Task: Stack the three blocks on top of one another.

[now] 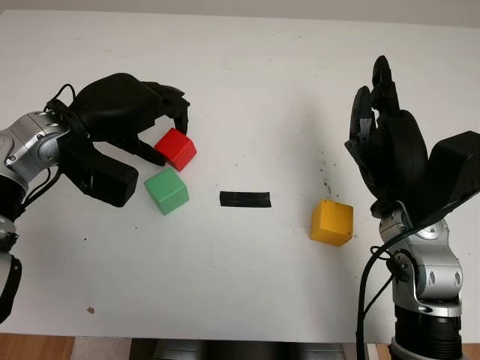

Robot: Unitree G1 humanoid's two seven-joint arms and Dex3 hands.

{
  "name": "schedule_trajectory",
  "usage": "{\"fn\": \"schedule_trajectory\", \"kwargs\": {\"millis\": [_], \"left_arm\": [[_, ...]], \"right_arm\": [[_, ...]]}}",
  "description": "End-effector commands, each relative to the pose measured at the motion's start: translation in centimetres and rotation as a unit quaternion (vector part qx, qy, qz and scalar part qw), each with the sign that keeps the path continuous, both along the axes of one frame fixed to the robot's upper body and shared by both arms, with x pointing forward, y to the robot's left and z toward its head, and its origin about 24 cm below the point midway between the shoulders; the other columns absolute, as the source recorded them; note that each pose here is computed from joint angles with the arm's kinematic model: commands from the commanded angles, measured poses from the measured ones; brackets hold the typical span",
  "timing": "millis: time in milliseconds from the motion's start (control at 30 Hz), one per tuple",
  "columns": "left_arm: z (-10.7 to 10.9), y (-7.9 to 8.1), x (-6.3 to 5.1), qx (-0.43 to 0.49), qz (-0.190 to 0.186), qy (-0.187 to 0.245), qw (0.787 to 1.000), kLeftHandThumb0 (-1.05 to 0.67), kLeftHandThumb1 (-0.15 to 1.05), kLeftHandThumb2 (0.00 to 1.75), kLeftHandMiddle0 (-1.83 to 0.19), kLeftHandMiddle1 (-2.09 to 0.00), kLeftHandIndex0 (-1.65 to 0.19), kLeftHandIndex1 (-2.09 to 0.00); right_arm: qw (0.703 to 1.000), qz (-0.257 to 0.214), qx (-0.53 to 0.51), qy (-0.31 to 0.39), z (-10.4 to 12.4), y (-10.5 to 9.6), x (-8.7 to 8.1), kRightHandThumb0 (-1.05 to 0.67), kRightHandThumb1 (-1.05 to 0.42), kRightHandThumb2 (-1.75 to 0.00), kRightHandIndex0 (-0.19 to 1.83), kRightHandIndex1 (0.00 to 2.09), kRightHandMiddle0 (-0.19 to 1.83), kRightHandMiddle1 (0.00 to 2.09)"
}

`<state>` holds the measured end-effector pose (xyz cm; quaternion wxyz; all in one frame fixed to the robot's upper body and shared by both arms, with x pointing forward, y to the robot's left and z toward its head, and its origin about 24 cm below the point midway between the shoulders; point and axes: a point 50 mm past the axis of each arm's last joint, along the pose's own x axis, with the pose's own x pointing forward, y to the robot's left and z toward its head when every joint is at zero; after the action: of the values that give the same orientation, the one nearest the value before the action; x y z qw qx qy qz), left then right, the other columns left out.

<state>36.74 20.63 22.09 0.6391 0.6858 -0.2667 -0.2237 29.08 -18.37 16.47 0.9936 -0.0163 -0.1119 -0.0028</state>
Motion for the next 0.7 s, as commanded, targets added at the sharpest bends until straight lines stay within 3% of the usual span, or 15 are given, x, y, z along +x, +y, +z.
{"fn": "schedule_trajectory", "kwargs": {"millis": [0,267,667], "left_arm": [[0.9,0.4,-0.1,-0.042,0.002,0.003,0.999,-0.46,0.99,0.06,-0.33,-0.08,-0.34,-1.45],[2.7,-0.4,-0.5,-0.116,-0.04,0.03,0.992,-0.51,1.02,0.06,-0.29,-0.06,-0.3,-1.53],[2.8,-4.1,-1.9,-0.153,-0.121,0.076,0.978,-0.47,1.02,0.05,-0.31,-0.06,-0.3,-1.52]], "right_arm": [[1.0,-0.001,-0.002,-0.005,0.2,-0.2,0.0,-0.7,-1.05,-0.69,-0.19,0.0,-0.19,0.0],[1.0,-0.003,0.0,-0.003,0.3,0.1,0.1,-0.71,-1.05,-0.68,-0.19,0.0,-0.19,0.0],[1.0,0.002,-0.001,-0.005,0.2,0.4,0.1,-0.71,-1.05,-0.68,-0.19,0.0,-0.19,0.0]]}}
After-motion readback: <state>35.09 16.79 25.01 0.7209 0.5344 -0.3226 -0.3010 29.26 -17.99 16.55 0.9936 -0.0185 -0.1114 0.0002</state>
